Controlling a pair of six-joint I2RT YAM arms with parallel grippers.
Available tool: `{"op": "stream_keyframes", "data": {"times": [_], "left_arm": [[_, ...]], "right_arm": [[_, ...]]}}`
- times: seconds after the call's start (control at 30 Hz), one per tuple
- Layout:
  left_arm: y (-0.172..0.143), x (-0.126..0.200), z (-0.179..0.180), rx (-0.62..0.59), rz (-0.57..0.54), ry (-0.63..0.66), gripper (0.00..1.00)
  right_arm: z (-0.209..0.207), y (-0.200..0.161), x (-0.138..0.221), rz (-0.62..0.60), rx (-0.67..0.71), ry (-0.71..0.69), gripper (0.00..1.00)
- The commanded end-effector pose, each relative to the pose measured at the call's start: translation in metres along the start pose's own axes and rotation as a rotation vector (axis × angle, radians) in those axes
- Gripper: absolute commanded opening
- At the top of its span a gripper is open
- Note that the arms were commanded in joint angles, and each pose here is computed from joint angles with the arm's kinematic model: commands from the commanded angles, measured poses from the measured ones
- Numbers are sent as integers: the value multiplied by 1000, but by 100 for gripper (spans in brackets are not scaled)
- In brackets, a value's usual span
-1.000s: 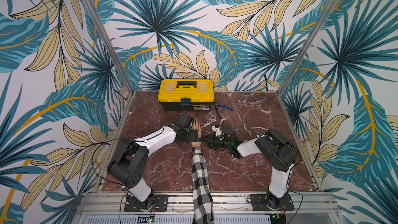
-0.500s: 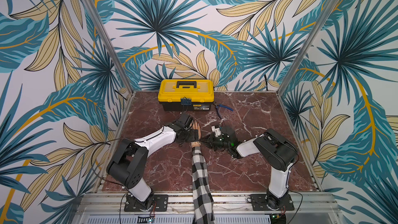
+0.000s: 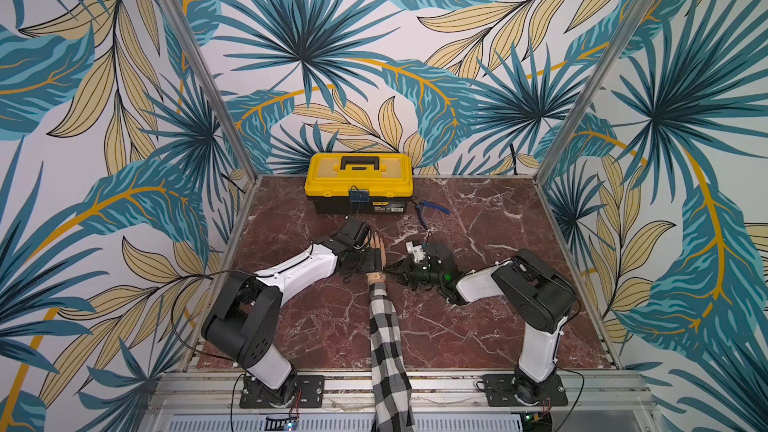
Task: Take off the watch
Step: Take off the watch from the hand.
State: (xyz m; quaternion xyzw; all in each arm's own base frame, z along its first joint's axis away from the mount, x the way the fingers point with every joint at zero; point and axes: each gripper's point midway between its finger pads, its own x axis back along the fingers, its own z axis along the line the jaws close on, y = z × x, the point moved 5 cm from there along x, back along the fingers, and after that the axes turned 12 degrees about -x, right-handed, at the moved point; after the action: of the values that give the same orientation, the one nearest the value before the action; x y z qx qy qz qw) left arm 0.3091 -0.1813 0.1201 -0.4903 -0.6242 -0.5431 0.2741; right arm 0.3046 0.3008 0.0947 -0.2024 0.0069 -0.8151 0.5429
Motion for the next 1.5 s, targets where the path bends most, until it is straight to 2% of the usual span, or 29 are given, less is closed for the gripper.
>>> {"op": "stream_keyframes", "data": {"times": [0.0, 0.23, 0.4, 0.67, 0.73, 1.1, 1.47], "left_arm": [[2, 8, 3, 0, -23, -3, 89], [3, 11, 7, 7, -32, 3, 89], [3, 11, 7, 12, -32, 0, 89], [3, 10, 7, 11, -27, -2, 89], [3, 10, 7, 12, -25, -2, 89], [3, 10, 7, 12, -26, -3, 89], [2, 9, 8, 13, -22, -1, 89]], "right_arm": [[19, -9, 0, 34, 26, 35, 0], [28, -9, 0, 35, 32, 51, 0], [20, -9, 8, 9, 70, -11, 0], [-3, -8, 20, -28, 104, -128, 29], [-7, -6, 19, -30, 102, -136, 31], [-7, 0, 6, -13, 97, -136, 30], [-4, -1, -5, 21, 88, -112, 25]]}}
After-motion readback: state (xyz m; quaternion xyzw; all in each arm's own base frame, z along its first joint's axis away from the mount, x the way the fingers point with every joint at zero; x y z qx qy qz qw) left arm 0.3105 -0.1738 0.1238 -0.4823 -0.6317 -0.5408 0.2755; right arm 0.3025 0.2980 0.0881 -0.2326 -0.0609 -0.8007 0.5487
